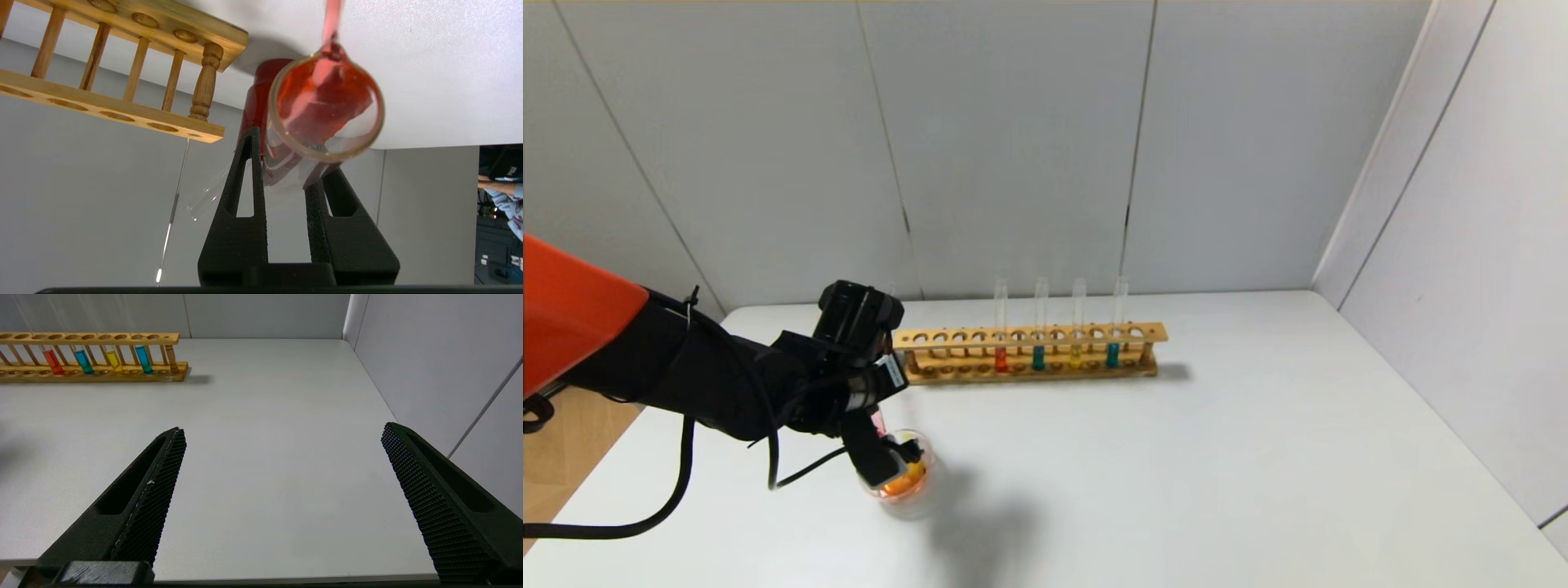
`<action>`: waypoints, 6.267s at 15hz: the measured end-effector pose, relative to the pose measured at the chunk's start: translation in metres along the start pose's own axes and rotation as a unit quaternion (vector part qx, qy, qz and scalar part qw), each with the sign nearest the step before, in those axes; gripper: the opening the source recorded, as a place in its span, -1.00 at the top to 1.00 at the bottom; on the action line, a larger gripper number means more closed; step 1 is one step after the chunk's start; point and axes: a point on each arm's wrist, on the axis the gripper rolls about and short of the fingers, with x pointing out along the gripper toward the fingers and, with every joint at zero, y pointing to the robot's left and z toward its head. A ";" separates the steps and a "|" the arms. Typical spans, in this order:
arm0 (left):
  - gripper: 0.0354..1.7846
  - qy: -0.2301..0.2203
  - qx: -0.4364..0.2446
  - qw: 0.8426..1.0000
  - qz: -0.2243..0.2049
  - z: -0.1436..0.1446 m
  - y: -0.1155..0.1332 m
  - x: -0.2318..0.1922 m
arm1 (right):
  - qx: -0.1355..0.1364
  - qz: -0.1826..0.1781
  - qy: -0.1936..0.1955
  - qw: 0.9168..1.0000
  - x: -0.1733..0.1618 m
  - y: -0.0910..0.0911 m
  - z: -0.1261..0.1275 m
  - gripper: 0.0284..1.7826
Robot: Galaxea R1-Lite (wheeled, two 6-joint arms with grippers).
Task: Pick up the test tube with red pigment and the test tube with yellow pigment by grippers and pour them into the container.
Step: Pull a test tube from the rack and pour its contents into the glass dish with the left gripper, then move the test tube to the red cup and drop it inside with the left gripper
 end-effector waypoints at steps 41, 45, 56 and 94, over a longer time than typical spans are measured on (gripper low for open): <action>0.68 0.062 0.083 0.994 0.035 -0.013 0.012 -0.028 | 0.000 0.000 0.000 1.000 0.000 0.000 0.000 -0.96; 0.68 0.062 0.080 0.994 0.036 -0.013 0.011 -0.029 | 0.000 0.000 0.000 1.000 0.000 0.000 0.000 -0.96; 0.68 0.007 -0.382 0.924 0.024 -0.041 0.005 -0.073 | 0.000 0.000 0.000 1.000 0.000 0.000 0.000 -0.96; 0.68 -0.266 -0.916 0.275 0.117 -0.159 -0.073 -0.015 | 0.000 0.000 0.000 1.000 0.000 0.000 0.000 -0.96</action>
